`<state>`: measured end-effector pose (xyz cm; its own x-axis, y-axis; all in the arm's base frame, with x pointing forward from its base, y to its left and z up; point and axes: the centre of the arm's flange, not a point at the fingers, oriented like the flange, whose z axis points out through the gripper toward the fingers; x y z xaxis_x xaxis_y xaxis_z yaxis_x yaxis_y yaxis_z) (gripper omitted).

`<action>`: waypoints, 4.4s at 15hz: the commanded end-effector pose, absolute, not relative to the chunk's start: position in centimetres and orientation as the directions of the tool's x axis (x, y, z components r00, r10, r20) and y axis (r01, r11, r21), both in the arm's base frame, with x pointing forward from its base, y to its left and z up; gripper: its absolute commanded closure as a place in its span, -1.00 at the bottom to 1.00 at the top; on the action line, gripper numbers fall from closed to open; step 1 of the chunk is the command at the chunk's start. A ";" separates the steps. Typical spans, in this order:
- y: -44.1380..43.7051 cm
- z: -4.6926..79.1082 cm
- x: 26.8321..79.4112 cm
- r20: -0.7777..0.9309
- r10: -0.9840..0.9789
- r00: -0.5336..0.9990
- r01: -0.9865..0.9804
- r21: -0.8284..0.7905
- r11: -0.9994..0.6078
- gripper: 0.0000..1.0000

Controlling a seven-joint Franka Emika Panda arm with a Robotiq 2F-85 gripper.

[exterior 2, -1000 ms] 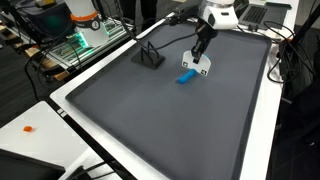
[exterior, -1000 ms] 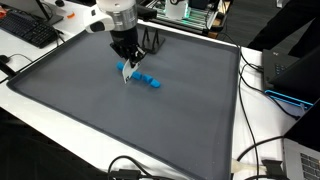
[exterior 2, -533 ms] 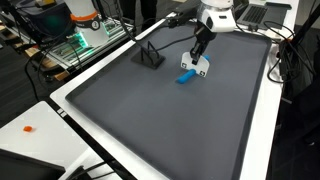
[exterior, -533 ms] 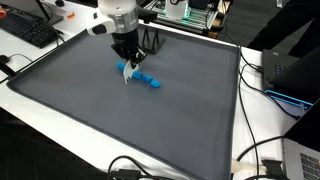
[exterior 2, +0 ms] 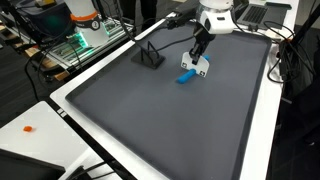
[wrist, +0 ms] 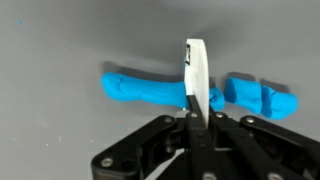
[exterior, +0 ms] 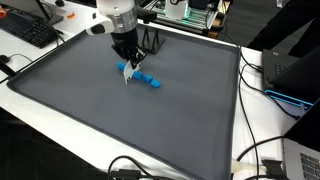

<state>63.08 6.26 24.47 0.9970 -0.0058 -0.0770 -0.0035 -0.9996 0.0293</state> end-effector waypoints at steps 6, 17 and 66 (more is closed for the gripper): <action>5.2 23.1 61.9 -0.106 -0.040 0.994 -0.044 -0.036 -0.998 0.98; 5.5 23.4 61.7 -0.118 -0.033 0.992 -0.035 -0.016 -0.999 0.98; 2.8 27.4 63.1 -0.052 0.008 0.999 0.009 0.023 -1.000 0.98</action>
<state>63.14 3.33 28.50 0.9979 -0.0143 -0.0631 -0.0143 -0.9999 0.0013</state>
